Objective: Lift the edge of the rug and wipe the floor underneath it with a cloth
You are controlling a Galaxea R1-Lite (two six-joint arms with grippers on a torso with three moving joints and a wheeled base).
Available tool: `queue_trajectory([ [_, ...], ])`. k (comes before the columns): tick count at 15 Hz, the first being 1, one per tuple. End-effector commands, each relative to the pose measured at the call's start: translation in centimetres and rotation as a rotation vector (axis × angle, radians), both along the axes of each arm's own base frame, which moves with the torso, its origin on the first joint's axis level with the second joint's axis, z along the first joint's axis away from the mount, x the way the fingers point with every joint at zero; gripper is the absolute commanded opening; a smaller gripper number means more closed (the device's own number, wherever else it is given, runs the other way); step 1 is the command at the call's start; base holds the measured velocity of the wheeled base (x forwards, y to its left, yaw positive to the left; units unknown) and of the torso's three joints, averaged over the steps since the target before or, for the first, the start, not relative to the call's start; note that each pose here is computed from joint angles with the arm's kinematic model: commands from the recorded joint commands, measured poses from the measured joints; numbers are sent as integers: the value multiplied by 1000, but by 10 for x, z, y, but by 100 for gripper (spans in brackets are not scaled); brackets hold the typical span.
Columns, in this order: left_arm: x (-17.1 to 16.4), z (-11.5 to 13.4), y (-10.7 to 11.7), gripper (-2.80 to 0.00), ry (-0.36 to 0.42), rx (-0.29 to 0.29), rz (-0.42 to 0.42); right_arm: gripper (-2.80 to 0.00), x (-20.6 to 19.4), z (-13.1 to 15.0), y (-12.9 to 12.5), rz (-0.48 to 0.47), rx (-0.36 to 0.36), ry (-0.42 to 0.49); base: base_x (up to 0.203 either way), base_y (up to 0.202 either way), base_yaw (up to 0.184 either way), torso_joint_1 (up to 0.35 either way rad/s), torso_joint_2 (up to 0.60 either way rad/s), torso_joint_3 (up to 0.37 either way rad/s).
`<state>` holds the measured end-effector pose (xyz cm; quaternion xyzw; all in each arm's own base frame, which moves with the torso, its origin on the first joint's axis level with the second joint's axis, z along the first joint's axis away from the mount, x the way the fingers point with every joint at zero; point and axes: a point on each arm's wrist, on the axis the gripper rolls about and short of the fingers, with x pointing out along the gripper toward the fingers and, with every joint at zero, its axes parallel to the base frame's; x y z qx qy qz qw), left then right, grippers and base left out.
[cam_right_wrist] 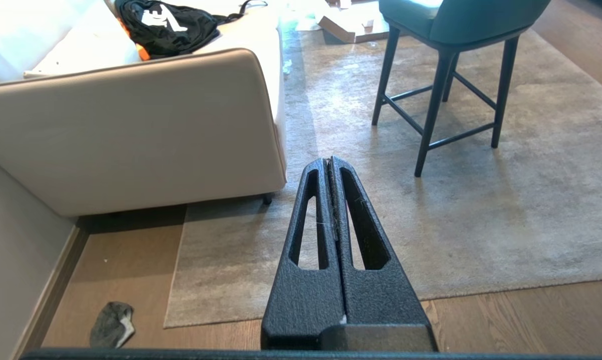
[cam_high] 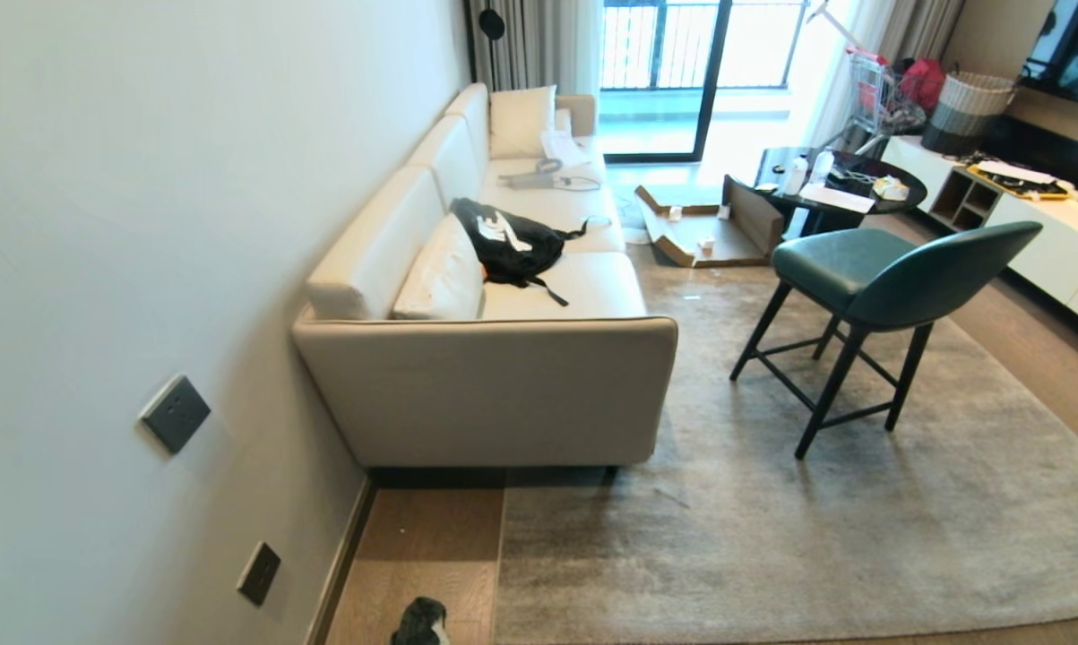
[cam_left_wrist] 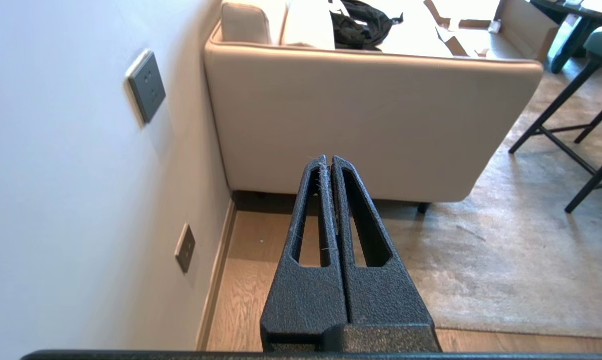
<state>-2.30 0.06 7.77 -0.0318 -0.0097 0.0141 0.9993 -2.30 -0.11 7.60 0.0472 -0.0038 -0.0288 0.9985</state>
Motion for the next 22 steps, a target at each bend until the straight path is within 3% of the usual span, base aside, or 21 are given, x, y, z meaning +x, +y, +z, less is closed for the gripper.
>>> queue_trajectory([
  [1, 0, 0, 0, -280, 0, -1, 0, -280, 0, 0, 0, 0, 1, 2, 0, 0, 0, 251, -603, -373],
  [14, 0, 0, 0, -280, 0, -1, 0, -280, 0, 0, 0, 0, 1, 3, 0, 0, 0, 172, -402, -240],
  [22, 0, 0, 0, -280, 0, -1, 0, -280, 0, 0, 0, 0, 1, 2, 0, 0, 0, 97, -216, -120],
])
